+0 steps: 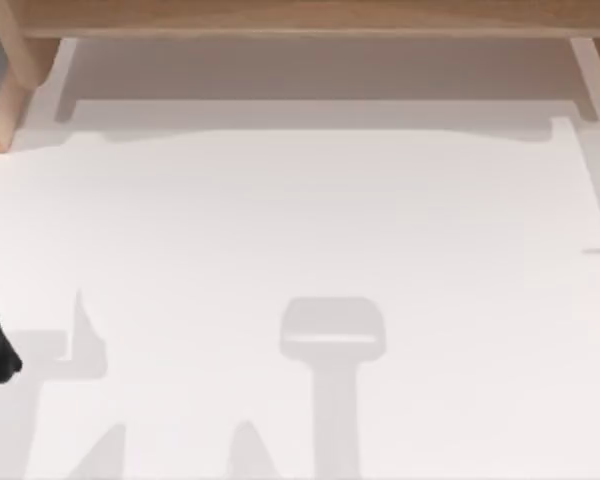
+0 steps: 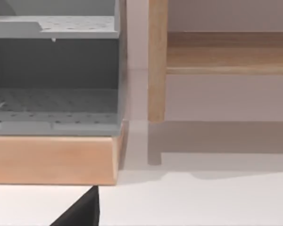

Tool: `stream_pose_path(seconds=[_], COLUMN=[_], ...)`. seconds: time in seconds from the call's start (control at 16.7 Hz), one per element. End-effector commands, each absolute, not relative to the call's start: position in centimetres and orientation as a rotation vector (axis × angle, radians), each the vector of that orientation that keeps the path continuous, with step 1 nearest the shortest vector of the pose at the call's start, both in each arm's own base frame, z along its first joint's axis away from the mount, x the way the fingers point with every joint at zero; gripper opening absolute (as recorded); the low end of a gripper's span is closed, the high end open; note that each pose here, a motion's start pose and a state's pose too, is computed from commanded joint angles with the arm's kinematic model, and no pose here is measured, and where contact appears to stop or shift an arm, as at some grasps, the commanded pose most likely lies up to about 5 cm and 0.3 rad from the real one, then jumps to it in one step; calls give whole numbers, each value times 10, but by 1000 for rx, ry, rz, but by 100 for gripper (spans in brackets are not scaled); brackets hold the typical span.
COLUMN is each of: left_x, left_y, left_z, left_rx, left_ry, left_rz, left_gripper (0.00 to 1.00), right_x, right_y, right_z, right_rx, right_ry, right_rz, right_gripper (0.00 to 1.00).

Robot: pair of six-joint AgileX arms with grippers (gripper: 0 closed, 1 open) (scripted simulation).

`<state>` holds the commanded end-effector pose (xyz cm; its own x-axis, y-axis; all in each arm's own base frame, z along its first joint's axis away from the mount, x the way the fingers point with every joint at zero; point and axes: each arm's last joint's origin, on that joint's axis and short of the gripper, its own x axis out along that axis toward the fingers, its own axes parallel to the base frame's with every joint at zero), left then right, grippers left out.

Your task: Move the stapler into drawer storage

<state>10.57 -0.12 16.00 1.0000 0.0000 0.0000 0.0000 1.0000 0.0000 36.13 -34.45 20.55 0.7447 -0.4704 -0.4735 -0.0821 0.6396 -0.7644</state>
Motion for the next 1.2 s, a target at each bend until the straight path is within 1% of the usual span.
stream_pose_path(seconds=[0.12,0.24,0.48,0.72,0.96,1.08,1.2], left_x=[106,106,106,106,106,106,106], left_y=[-1,-1,-1,-1,-1,-1,-1], left_z=[160,160,160,160,160,160,160], left_rx=[0,0,0,0,0,0,0], left_ry=[0,0,0,0,0,0,0], left_rz=[0,0,0,0,0,0,0], left_gripper=[100,100,100,100,100,100,100], right_x=[329,297,253,234,226,225,225], right_y=[-359,-359,-316,-247,-191,-179,-179], right_z=[176,148,106,89,88,89,89], right_rx=[-999,-1128,-1352,-1497,-1560,-1570,-1571], right_ry=[666,618,471,257,61,11,8], right_rz=[-296,-329,-299,-176,-44,-10,-8], right_gripper=[100,100,100,100,100,100,100])
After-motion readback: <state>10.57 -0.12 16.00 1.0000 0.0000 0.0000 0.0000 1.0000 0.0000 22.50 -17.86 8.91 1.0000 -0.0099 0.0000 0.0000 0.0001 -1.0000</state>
